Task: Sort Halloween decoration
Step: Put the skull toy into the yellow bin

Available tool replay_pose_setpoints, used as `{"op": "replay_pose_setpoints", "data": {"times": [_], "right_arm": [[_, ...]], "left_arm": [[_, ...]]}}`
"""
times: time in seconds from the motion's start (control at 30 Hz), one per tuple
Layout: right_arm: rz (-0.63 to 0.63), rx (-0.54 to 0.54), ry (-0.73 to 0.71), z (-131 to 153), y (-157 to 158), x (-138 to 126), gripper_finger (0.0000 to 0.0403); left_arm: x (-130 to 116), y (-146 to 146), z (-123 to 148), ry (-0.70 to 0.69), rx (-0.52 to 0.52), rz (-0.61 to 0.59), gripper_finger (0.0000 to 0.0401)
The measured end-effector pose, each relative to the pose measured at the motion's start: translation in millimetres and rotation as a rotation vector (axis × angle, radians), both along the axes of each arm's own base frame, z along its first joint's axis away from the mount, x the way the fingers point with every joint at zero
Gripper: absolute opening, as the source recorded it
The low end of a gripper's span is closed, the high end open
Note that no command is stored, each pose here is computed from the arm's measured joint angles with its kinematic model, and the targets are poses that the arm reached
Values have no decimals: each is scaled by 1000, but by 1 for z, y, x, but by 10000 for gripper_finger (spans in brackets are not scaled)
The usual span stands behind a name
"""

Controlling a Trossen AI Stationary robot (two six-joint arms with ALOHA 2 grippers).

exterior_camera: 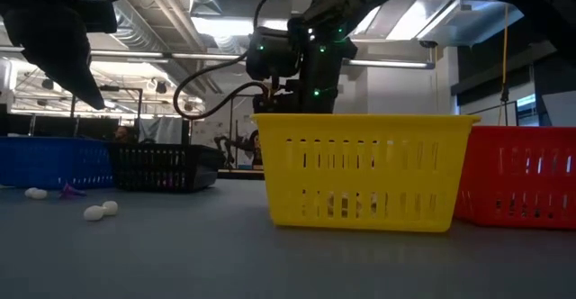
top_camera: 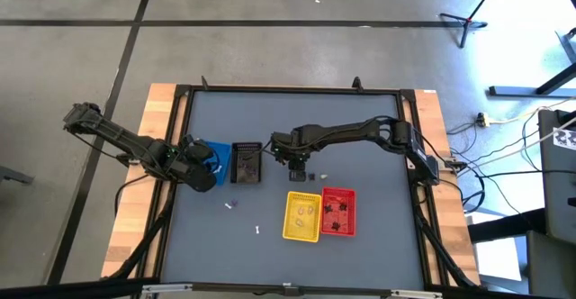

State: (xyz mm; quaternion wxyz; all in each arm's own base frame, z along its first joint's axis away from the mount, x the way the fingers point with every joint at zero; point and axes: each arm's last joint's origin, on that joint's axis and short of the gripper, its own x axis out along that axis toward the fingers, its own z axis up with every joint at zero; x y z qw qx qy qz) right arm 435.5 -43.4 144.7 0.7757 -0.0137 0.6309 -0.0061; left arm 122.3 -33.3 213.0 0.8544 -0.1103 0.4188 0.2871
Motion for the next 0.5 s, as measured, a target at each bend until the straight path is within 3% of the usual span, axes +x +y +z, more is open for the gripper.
{"op": "replay_pose_setpoints", "data": {"times": [0.27, 0.5], "right_arm": [[0, 0, -4, 0, 0, 0, 133], [2, 0, -4, 0, 1, 0, 64]], "left_arm": [[0, 0, 0, 0, 0, 0, 116], [0, 0, 0, 0, 0, 0, 116]]}}
